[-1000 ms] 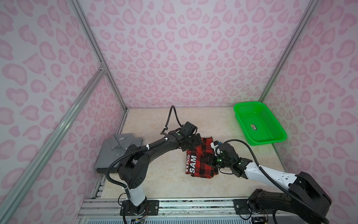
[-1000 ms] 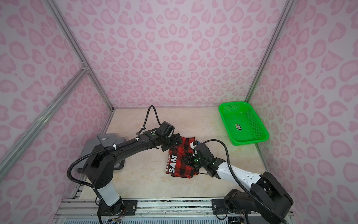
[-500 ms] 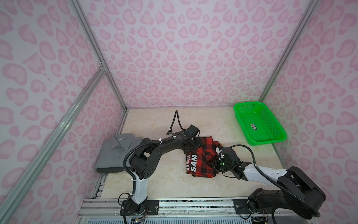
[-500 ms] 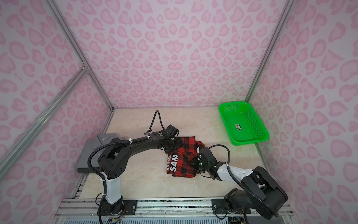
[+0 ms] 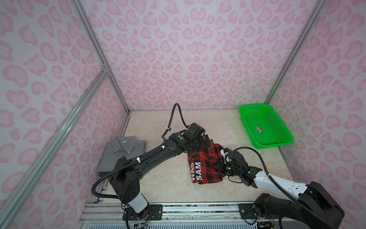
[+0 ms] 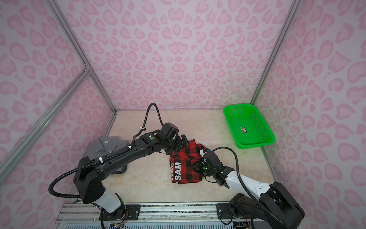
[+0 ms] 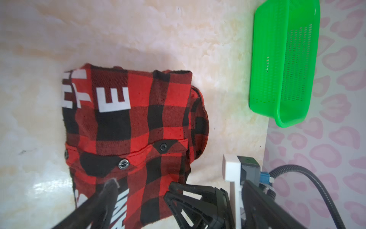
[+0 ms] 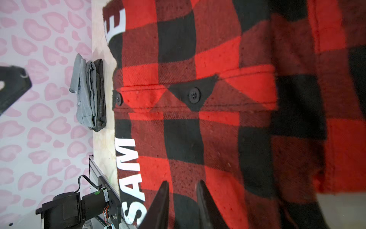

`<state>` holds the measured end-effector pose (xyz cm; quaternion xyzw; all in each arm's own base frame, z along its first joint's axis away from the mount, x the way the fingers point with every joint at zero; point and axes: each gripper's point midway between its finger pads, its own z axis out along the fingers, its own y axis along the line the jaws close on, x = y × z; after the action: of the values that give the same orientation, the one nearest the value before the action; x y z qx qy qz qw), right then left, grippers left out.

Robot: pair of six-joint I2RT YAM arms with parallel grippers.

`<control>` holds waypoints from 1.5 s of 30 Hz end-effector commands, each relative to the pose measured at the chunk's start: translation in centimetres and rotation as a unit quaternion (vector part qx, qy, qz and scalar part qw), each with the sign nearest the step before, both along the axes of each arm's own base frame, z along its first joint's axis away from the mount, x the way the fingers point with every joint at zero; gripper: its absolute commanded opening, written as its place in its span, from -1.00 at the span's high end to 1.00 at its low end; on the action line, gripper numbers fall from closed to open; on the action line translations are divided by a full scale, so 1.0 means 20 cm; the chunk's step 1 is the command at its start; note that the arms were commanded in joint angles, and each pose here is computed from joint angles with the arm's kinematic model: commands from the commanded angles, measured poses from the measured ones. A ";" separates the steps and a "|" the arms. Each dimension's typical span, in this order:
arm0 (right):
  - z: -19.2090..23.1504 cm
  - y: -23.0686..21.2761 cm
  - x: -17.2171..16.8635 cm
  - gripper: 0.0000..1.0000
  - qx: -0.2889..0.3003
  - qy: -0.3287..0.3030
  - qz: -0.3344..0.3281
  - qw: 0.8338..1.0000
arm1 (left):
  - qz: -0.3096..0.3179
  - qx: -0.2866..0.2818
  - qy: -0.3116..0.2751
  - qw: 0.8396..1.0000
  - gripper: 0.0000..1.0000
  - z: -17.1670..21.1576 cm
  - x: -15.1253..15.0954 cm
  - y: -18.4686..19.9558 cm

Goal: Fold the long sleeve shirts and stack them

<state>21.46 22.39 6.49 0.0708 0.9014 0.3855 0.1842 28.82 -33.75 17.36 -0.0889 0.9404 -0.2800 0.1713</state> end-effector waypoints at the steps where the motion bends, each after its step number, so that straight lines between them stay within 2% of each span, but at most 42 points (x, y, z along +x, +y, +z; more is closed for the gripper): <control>1: 0.00 0.01 -0.01 0.48 0.011 -0.003 0.001 1.000 | 0.011 -0.006 0.015 1.000 -0.98 -0.10 0.03 -0.06; 8: -0.04 -0.03 -0.08 0.47 -0.012 -0.013 -0.006 1.000 | 0.016 0.021 0.084 0.996 -0.98 -0.50 -0.01 -0.10; 13: -0.14 -0.06 -0.10 0.47 -0.029 0.002 -0.007 1.000 | 0.021 0.031 0.103 0.994 -0.97 -0.63 -0.05 -0.07; 16: -0.18 -0.06 -0.12 0.48 -0.035 0.012 -0.004 0.999 | 0.014 0.029 0.101 0.994 -0.97 -0.58 -0.05 -0.08; 22: -0.18 -0.07 -0.11 0.49 -0.037 0.012 -0.007 0.999 | 0.009 -0.005 0.020 1.000 -0.99 -0.12 -0.06 -0.05; 25: -0.16 -0.06 -0.11 0.49 -0.037 0.010 -0.008 0.999 | 0.010 -0.016 0.007 1.000 -0.98 -0.04 -0.14 0.00; 27: -0.16 -0.06 -0.11 0.48 -0.036 0.009 -0.007 0.999 | 0.012 -0.021 0.022 0.999 -0.98 -0.10 -0.22 0.01; 31: -0.16 -0.06 -0.10 0.49 -0.036 0.007 -0.009 0.999 | 0.013 -0.009 0.072 0.997 -0.99 -0.35 -0.36 0.00; 36: -0.15 -0.06 -0.10 0.49 -0.037 0.009 -0.007 0.999 | 0.011 -0.005 0.113 0.993 -0.99 -0.57 -0.44 -0.04; 40: -0.14 -0.07 -0.11 0.49 -0.038 0.007 -0.005 0.999 | 0.023 0.008 0.139 0.990 -0.99 -0.72 -0.49 0.01; 43: -0.07 -0.08 -0.10 0.37 -0.059 -0.006 0.009 0.998 | 0.015 0.004 0.132 0.991 -0.99 -0.67 -0.47 0.01; 45: 0.01 -0.14 -0.06 0.23 -0.103 -0.027 0.008 0.994 | 0.011 0.012 0.106 0.994 -0.99 -0.56 -0.42 0.03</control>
<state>20.09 21.38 6.28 0.0568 0.9140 0.3512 0.1950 20.20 -34.45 5.25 -0.1352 0.9480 -0.2814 0.0626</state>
